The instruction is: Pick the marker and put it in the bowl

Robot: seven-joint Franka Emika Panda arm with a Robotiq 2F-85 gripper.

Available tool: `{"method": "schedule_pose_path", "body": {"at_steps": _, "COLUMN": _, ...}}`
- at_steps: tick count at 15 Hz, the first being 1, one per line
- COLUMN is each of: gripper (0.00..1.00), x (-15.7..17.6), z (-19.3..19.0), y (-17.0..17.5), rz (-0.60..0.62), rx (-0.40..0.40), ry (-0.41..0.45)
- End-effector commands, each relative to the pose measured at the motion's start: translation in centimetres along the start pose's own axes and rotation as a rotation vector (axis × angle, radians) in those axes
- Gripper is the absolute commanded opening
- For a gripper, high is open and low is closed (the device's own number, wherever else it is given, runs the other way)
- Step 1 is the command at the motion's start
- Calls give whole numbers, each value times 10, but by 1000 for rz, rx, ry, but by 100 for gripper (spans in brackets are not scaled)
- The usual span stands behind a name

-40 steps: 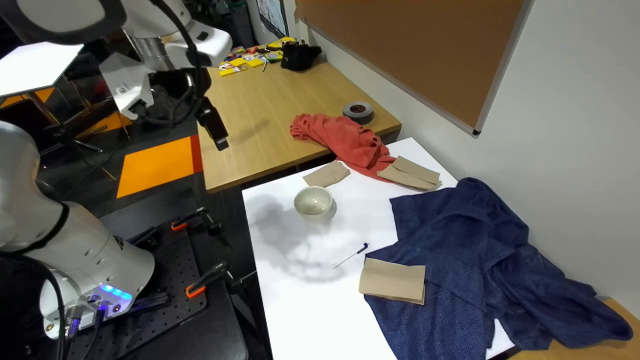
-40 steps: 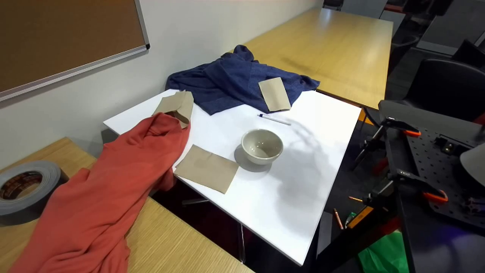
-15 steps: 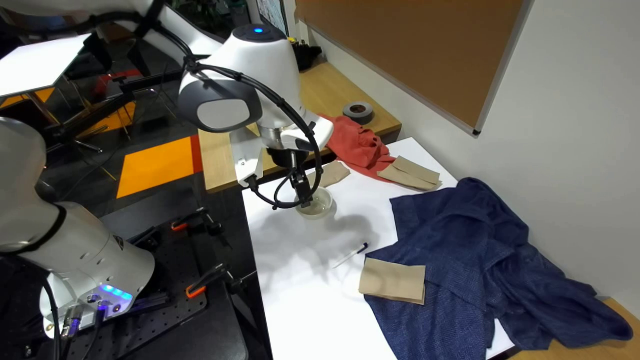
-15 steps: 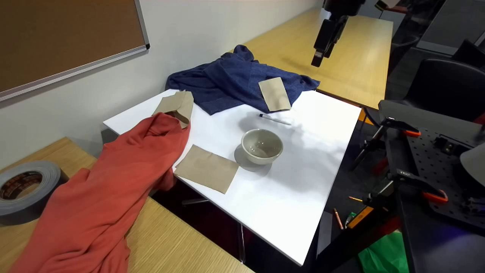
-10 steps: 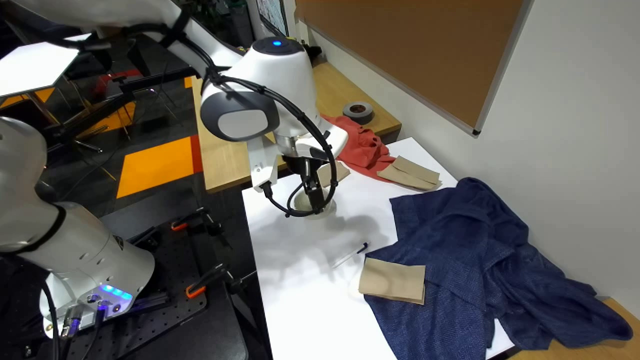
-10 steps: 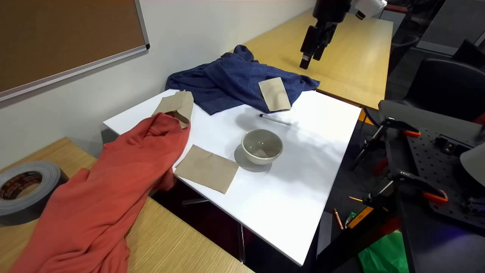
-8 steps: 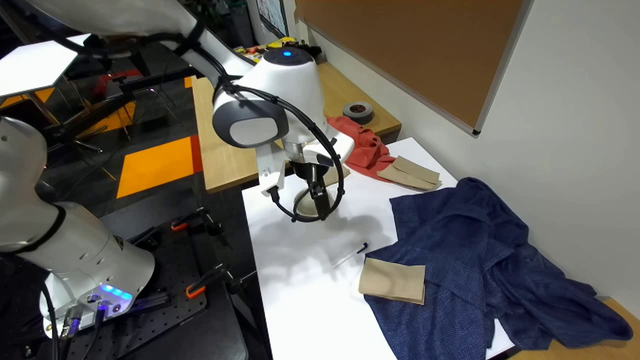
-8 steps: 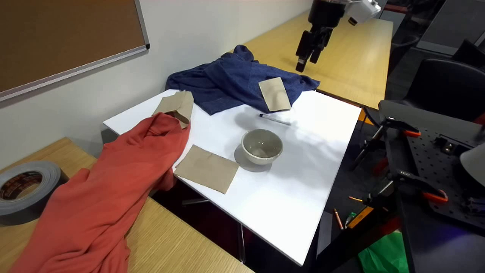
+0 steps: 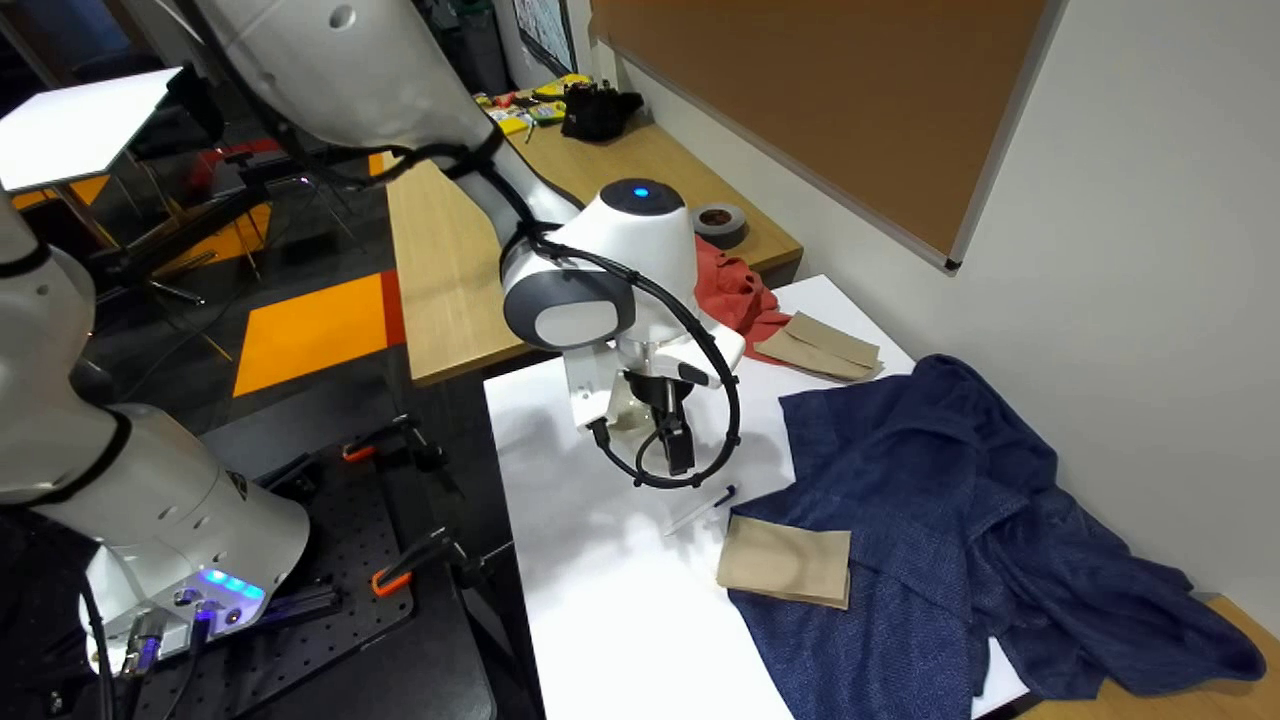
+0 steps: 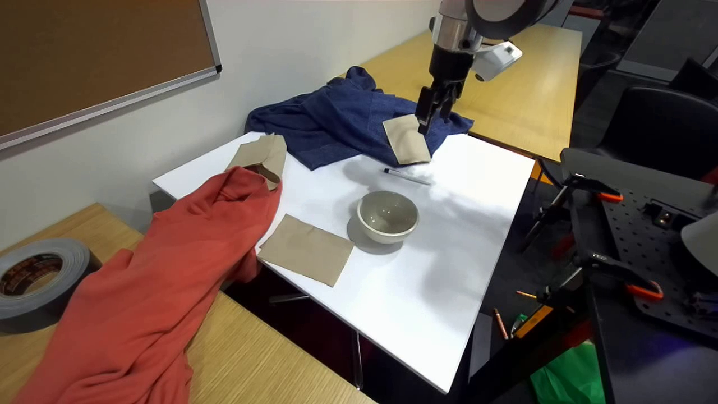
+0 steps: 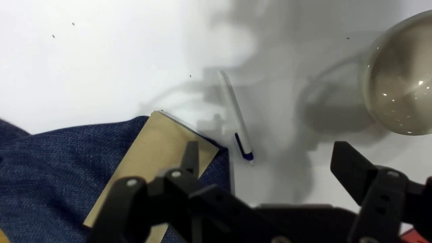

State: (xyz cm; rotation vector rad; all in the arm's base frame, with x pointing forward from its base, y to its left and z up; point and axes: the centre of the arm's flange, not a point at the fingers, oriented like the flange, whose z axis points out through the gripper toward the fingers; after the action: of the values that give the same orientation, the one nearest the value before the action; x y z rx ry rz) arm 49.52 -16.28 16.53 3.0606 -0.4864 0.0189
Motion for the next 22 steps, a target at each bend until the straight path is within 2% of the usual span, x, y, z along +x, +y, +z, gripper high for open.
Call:
{"method": "schedule_pose_path", "body": {"at_steps": 1, "gripper": 100, "x": 21, "z": 30, "y": 5, "rz": -27, "rx": -13, "ry": -17}}
{"method": "schedule_pose_path", "body": {"at_steps": 7, "gripper": 100, "x": 34, "z": 74, "y": 14, "rz": -99, "rx": -20, "ry": -50}}
{"method": "schedule_pose_path", "body": {"at_steps": 13, "gripper": 100, "x": 41, "z": 103, "y": 21, "rz": -202, "rx": 11, "ry": -78}}
{"method": "schedule_pose_path", "body": {"at_steps": 22, "gripper": 100, "x": 45, "z": 132, "y": 15, "rz": -226, "rx": 11, "ry": -82}}
